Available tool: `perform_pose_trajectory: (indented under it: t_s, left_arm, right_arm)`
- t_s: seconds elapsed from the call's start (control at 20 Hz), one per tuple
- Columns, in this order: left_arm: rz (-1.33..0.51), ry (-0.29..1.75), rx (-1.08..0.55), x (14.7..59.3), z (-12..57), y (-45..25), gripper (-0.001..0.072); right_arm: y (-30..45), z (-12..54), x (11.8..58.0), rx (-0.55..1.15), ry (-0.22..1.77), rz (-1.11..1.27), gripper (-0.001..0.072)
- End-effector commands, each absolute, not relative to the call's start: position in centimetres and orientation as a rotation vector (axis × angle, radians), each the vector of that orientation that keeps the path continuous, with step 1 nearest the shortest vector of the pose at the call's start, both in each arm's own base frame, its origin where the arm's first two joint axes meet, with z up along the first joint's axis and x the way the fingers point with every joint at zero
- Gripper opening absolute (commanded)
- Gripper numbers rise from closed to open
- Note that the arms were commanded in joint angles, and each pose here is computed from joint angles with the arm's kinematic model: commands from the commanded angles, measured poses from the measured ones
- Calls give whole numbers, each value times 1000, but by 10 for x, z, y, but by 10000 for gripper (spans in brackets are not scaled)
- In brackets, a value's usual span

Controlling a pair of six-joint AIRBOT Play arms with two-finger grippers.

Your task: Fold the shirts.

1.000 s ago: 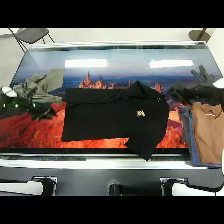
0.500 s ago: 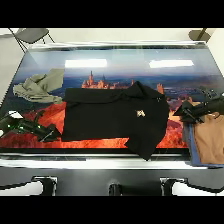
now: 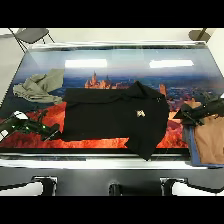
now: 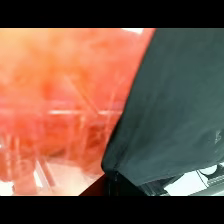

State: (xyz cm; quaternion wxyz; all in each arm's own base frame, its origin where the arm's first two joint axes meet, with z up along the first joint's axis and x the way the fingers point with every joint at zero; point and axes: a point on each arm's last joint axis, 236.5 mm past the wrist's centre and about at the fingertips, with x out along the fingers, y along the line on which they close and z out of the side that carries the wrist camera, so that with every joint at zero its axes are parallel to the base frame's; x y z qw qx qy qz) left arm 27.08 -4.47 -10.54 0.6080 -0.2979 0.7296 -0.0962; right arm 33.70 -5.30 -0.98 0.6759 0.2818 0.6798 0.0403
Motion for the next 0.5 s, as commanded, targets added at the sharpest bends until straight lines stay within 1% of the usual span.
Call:
perform_pose_trajectory:
  t_s: [0.0, 0.15, 0.35, 0.45]
  left_arm:
    - [-213, 1680, -687, 273, -106, -46, 28]
    - [-220, 1688, -688, 271, -105, -47, 28]
    - [-231, 1704, -691, 267, -103, -49, 28]
    - [-231, 1704, -691, 267, -102, -49, 28]
  right_arm:
    - [-38, -41, 319, 661, 1594, 81, 498]
    - [-11, -78, 308, 599, 1616, 121, 498]
    - [-15, -92, 332, 532, 1508, 89, 496]
    - [-22, -95, 332, 492, 1505, 77, 491]
